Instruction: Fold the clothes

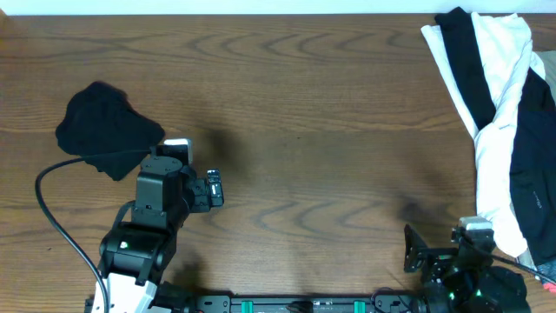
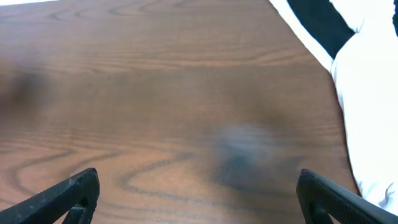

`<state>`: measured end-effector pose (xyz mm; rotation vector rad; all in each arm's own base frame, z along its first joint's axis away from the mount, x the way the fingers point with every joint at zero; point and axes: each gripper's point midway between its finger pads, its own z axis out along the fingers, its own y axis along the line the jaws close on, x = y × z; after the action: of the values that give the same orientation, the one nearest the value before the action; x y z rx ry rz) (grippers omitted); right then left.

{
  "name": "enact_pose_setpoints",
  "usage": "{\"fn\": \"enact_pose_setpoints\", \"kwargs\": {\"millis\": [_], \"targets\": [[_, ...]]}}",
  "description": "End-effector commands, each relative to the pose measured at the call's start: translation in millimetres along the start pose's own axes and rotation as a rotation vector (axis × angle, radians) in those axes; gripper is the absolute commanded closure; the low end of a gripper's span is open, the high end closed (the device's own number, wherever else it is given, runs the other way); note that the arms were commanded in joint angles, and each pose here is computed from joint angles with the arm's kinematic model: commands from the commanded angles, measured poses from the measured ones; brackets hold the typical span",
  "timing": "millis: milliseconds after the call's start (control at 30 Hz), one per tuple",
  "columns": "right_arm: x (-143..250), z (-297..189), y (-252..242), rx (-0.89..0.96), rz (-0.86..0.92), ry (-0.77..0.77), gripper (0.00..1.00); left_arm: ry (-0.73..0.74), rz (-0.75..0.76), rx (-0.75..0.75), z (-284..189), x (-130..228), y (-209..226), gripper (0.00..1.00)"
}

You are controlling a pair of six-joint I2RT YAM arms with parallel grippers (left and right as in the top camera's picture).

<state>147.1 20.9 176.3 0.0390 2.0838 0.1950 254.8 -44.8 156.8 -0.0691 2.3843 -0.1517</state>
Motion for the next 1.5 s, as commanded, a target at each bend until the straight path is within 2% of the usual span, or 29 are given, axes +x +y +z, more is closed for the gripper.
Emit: {"fn": "enact_pose_setpoints", "kwargs": {"millis": [0,167,367,533,1467], "targets": [[12,17,-5,0.02,-0.011,0.023,0.01,0.001,-0.003,-0.014,1,0,3,0.02],[11,53,-6,0.009,-0.012,-0.046,0.01,0.004,-0.003,-0.015,2,0,3,0.02],[-15,87,-2,-0.027,-0.016,-0.274,0.01,0.004,-0.003,-0.015,2,0,3,0.02],[-34,93,1,-0.038,-0.093,-0.446,0.01,0.004,-0.003,-0.015,2,0,3,0.02],[-31,95,2,-0.04,-0.114,-0.434,0.01,0.004,-0.003,-0.015,2,0,3,0.02]]}}
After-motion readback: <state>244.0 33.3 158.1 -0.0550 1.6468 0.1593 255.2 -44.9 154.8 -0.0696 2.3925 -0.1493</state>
